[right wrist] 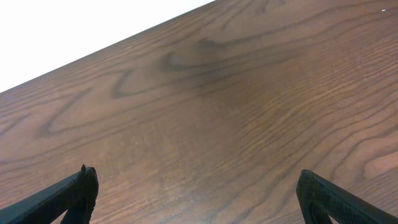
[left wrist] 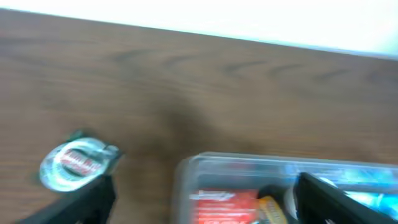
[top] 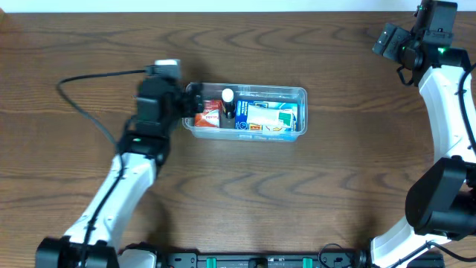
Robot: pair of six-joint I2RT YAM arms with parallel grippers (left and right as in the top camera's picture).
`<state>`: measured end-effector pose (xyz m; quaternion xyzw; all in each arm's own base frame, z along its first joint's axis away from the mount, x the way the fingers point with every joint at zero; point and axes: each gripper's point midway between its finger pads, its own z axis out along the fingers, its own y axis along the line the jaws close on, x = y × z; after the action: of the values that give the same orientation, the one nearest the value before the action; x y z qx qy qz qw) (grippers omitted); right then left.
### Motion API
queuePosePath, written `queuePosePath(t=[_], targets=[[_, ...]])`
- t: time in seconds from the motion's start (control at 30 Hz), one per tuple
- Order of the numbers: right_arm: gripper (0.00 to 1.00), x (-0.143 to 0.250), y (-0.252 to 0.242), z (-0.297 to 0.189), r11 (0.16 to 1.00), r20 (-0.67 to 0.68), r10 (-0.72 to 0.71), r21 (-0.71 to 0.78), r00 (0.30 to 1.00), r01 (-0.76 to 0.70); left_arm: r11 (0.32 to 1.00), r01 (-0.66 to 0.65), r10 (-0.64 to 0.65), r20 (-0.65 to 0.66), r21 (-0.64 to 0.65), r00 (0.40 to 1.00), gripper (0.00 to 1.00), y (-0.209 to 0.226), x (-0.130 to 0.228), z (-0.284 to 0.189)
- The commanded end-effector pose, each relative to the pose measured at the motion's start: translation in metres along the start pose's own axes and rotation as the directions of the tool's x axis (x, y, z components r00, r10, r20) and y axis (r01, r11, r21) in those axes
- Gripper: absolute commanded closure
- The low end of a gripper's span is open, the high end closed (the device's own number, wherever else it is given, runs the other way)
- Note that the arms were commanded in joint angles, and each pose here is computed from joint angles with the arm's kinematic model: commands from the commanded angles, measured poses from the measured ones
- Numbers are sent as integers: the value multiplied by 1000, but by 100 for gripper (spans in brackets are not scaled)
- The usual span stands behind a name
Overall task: Pack container
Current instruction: 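Open left gripper and withdraw it left toward the green tin, then lower left gripper over the green Zam-Buk tin and grasp it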
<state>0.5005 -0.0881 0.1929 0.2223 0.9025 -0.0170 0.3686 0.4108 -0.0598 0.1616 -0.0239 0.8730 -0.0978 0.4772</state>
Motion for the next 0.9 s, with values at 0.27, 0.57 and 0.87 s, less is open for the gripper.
queuePosePath(t=[0.27, 0.57, 0.87], targets=[[1, 1, -2, 1, 1000, -4, 1, 3, 1000, -1, 971, -197, 176, -152, -136, 973, 2, 87, -61, -16], [1, 1, -2, 1, 1000, -4, 1, 3, 1000, -1, 948, -300, 256, -312, -104, 915, 2, 124, -47, 30], [1, 1, -2, 1, 1000, -4, 0, 3, 1000, 0, 949, -315, 292, -402, 10, 868, 2, 125, 1, 69]])
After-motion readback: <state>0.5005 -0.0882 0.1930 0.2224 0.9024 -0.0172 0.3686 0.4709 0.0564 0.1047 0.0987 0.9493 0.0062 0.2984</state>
